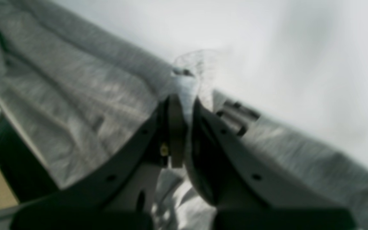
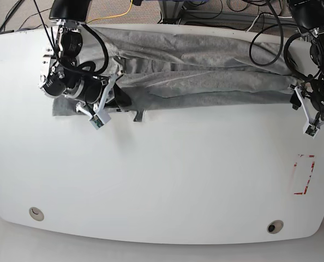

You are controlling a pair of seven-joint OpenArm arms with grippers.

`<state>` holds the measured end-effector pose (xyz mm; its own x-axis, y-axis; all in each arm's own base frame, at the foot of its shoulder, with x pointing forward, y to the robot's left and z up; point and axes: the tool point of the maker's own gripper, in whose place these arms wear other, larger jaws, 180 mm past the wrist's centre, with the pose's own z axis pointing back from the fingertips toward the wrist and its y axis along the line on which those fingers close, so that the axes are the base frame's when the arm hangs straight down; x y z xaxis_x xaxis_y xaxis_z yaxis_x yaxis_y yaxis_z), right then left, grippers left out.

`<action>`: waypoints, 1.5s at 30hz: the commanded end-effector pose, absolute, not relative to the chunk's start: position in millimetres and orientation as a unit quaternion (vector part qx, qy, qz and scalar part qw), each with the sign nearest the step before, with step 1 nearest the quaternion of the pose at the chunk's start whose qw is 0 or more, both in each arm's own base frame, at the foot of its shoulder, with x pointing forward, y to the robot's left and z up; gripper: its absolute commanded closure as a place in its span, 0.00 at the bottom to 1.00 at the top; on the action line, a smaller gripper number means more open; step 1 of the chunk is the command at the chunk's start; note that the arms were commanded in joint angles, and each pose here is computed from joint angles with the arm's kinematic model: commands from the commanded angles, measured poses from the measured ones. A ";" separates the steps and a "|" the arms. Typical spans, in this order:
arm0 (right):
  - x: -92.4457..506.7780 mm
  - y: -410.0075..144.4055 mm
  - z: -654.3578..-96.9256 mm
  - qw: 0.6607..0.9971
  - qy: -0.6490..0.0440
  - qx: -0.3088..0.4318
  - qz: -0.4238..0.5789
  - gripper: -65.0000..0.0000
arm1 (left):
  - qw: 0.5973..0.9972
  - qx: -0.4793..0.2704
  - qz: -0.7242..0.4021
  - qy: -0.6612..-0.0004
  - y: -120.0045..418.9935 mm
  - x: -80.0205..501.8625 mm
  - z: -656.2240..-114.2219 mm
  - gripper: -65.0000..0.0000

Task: Layout the t-shirt on the table in an organized manner, then fold the t-shirt properly
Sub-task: 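Flip the folded shirt over with the right gripper, exposing the print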

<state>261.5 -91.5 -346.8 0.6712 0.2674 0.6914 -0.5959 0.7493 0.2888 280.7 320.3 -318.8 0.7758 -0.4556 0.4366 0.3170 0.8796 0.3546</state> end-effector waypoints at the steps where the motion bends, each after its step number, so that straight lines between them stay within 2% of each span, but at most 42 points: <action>1: 245.0 -90.8 -336.3 0.867 -0.330 0.274 0.254 0.96 | 0.927 0.141 -0.210 -0.277 322.7 286.7 -308.1 0.35; 9: 198.6 -80.3 -336.5 0.855 -0.300 0.346 0.245 0.96 | 0.926 0.127 -0.230 -0.271 305.4 288.7 -317.3 0.35; 12: 185.6 -80.6 -338.5 0.855 -0.284 0.360 0.243 0.87 | 0.925 0.124 -0.238 -0.269 300.4 289.4 -319.5 0.35; 14: 176.1 -84.0 -341.6 0.858 -0.264 0.363 0.249 0.71 | 0.924 0.121 -0.244 -0.267 296.6 289.8 -321.2 0.35; 19: 154.9 -90.1 -340.6 0.857 -0.230 0.381 0.261 0.18 | 0.922 0.115 -0.257 -0.266 287.9 291.1 -323.2 0.35; 20: 152.5 -91.6 -338.9 0.856 -0.228 0.382 0.264 0.10 | 0.921 0.114 -0.260 -0.266 286.0 291.4 -323.5 0.35; 22: 149.3 -94.7 -337.6 0.855 -0.223 0.384 0.267 0.00 | 0.920 0.112 -0.265 -0.266 282.7 291.7 -324.4 0.35; 29: 156.5 -117.5 -338.2 0.868 -0.225 0.350 0.270 0.00 | 0.918 0.098 -0.279 -0.264 266.4 286.8 -331.0 0.35; 35: 175.4 -130.9 -341.8 0.883 -0.248 0.304 0.257 0.16 | 0.904 0.082 -0.330 -0.259 232.2 273.9 -337.0 0.35; 40: 179.0 -127.7 -352.1 0.893 -0.247 0.282 0.249 0.42 | 0.907 0.059 -0.343 -0.238 214.9 251.0 -353.7 0.35; 42: 179.0 -127.3 -358.9 0.900 -0.242 0.268 0.244 0.63 | 0.914 0.048 -0.336 -0.223 213.6 236.5 -363.6 0.35; 43: 178.7 -127.0 -360.7 0.901 -0.241 0.266 0.242 0.67 | 0.915 0.047 -0.334 -0.221 214.0 233.8 -365.2 0.35; 44: 177.5 -129.4 -367.1 0.908 -0.233 0.253 0.239 0.78 | 0.918 0.045 -0.329 -0.215 215.7 228.0 -368.5 0.36; 45: 177.3 -130.5 -370.8 0.911 -0.229 0.247 0.237 0.85 | 0.921 0.043 -0.325 -0.210 216.6 223.7 -371.6 0.36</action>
<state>173.5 -125.2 -368.5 0.7865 0.3076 0.5356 -0.5490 0.7455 0.3780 223.6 212.2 -375.9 0.6982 -0.6263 0.3468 0.5959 0.7769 0.2034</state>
